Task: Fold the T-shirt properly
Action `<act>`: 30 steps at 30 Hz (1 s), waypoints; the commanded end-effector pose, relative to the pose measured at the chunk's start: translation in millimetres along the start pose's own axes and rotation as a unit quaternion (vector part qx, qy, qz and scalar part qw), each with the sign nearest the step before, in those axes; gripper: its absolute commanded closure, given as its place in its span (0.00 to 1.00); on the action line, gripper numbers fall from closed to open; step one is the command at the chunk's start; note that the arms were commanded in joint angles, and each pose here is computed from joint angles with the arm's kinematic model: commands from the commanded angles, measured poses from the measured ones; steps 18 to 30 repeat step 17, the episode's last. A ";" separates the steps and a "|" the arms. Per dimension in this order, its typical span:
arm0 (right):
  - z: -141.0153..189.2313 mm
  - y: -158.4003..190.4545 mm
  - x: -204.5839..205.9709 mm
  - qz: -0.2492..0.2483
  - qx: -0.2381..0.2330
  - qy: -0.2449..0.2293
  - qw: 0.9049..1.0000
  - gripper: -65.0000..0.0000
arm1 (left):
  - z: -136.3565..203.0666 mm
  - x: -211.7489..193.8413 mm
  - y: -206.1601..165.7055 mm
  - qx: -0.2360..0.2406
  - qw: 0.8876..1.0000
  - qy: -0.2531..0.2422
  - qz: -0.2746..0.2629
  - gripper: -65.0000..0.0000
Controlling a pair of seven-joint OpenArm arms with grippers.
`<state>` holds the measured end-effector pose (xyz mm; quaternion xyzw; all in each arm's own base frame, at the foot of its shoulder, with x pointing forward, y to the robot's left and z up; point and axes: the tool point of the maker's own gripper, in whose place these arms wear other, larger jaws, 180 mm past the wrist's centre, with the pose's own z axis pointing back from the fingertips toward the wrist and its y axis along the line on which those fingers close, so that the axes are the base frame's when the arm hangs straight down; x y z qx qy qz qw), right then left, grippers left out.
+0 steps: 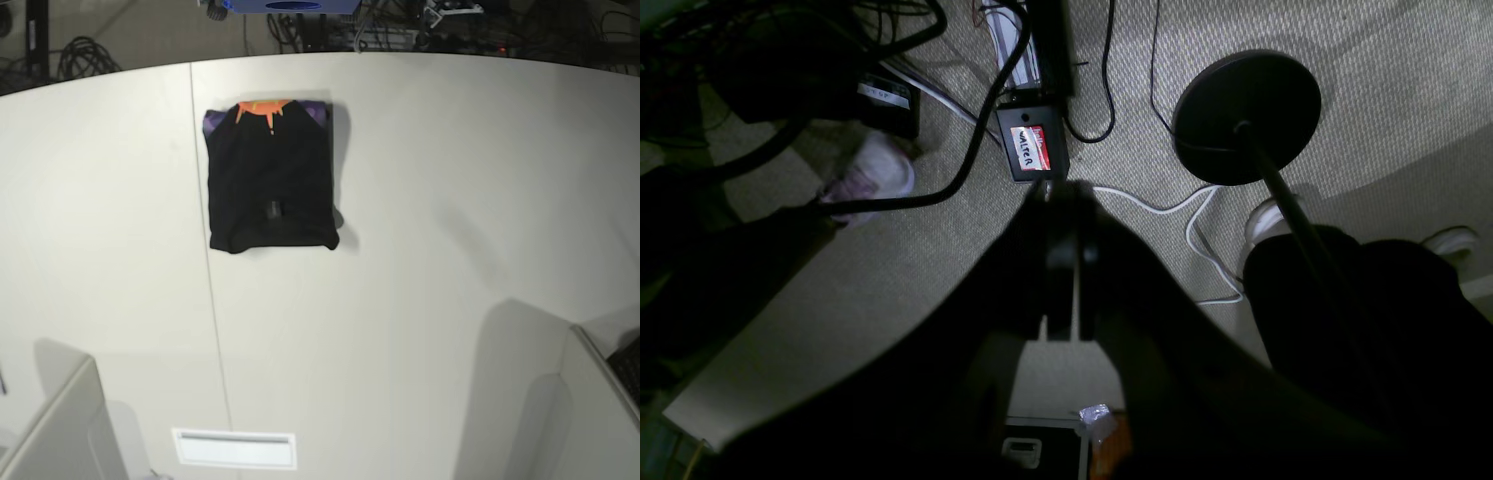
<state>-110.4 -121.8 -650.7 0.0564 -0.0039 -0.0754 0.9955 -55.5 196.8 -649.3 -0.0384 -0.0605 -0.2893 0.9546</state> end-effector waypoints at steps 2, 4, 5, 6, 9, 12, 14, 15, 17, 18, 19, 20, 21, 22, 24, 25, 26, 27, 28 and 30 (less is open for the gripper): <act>1.1 0.5 -7.0 -0.001 -0.001 0.004 1.000 1.00 | 1.8 -5.5 1.2 0.001 1.000 0.004 -0.002 1.00; 1.0 1.5 -6.3 -0.001 -0.001 0.003 1.000 1.00 | 0.4 2.8 0.7 0.000 1.000 -0.008 -0.004 1.00; 0.8 2.5 -6.4 -0.001 0.000 0.003 1.000 1.00 | 0.5 3.7 -1.0 0.000 1.000 -0.011 -0.005 1.00; 0.7 2.6 -5.4 -0.001 0.000 0.002 1.000 1.00 | 0.4 3.9 -2.7 -0.001 1.000 -0.012 -0.003 1.00; -0.7 3.7 1.1 0.000 0.001 -0.002 1.000 1.00 | 1.1 -0.6 -8.4 -0.005 1.000 -0.008 -0.001 1.00; -0.4 1.7 1.4 0.000 0.000 -0.003 1.000 1.00 | 0.4 -0.2 -18.3 -0.012 1.000 -0.009 0.001 1.00; -0.1 1.4 -0.5 0.000 -0.001 -0.001 1.000 1.00 | -0.5 1.5 -24.8 -0.017 1.000 -0.010 0.003 1.00; -0.1 1.4 -0.5 0.000 -0.001 -0.001 1.000 1.00 | -0.5 1.2 -26.2 -0.018 1.000 -0.009 0.004 1.00; 0.0 1.4 -1.1 0.000 -0.001 0.000 1.000 1.00 | 0.0 -1.6 -28.7 -0.020 1.000 -0.006 0.004 1.00; 0.0 1.4 -1.1 0.000 -0.001 0.000 1.000 1.00 | 0.0 -1.6 -28.7 -0.020 1.000 -0.006 0.004 1.00; 0.0 1.4 -1.1 0.000 -0.001 0.000 1.000 1.00 | 0.0 -1.6 -28.7 -0.020 1.000 -0.006 0.004 1.00; 0.0 1.4 -1.1 0.000 -0.001 0.000 1.000 1.00 | 0.0 -1.6 -28.7 -0.020 1.000 -0.006 0.004 1.00; 0.0 1.4 -1.1 0.000 -0.001 0.000 1.000 1.00 | 0.0 -1.6 -28.7 -0.020 1.000 -0.006 0.004 1.00; 0.0 1.4 -1.1 0.000 -0.001 0.000 1.000 1.00 | 0.0 -1.6 -28.7 -0.020 1.000 -0.006 0.004 1.00; 0.0 1.4 -1.1 0.000 -0.001 0.000 1.000 1.00 | 0.0 -1.6 -28.7 -0.020 1.000 -0.006 0.004 1.00; 0.0 1.4 -1.1 0.000 -0.001 0.000 1.000 1.00 | 0.0 -1.6 -28.7 -0.020 1.000 -0.006 0.004 1.00; 0.0 1.4 -1.1 0.000 -0.001 0.000 1.000 1.00 | 0.0 -1.6 -28.7 -0.020 1.000 -0.006 0.004 1.00; 0.0 1.4 -1.1 0.000 -0.001 0.000 1.000 1.00 | 0.0 -1.6 -28.7 -0.020 1.000 -0.006 0.004 1.00; 0.0 1.4 -1.1 0.000 -0.001 0.000 1.000 1.00 | 0.0 -1.6 -28.7 -0.020 1.000 -0.006 0.004 1.00; 0.0 1.4 -1.1 0.000 -0.001 0.000 1.000 1.00 | 0.0 -1.6 -28.7 -0.020 1.000 -0.006 0.004 1.00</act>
